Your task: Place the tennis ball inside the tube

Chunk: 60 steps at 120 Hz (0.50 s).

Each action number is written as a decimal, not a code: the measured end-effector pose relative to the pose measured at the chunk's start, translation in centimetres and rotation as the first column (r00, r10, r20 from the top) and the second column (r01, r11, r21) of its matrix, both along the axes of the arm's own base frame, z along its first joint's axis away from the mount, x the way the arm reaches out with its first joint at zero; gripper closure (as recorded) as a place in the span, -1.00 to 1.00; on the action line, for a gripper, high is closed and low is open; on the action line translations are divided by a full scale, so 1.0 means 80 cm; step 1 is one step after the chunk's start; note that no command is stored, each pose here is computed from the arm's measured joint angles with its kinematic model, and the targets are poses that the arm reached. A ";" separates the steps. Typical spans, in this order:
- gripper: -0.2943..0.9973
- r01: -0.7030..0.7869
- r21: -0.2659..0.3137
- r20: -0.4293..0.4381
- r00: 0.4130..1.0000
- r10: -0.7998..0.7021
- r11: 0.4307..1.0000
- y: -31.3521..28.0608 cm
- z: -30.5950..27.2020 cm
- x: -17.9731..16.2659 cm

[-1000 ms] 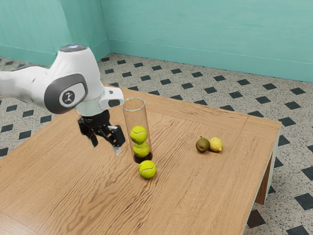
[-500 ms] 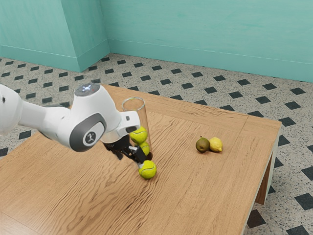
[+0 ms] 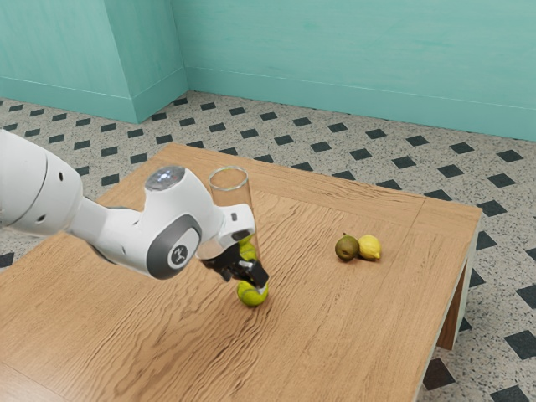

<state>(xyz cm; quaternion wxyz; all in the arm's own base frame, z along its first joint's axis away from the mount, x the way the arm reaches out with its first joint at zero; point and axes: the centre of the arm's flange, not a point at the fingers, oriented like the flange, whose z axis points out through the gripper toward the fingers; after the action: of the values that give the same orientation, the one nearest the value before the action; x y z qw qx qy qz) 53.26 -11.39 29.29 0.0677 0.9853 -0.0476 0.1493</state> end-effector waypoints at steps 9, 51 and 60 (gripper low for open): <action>-0.54 0.004 -0.002 0.000 1.000 -0.004 1.000 -0.002 -0.005 0.004; -0.54 0.016 0.001 0.000 1.000 -0.016 1.000 0.006 -0.025 0.030; -0.54 0.023 0.007 0.000 1.000 -0.023 1.000 0.009 -0.027 0.031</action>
<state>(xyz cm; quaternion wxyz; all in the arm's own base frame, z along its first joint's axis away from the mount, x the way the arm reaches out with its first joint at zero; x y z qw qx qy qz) 55.72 -10.67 27.10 0.0658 0.9850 -0.0592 0.1483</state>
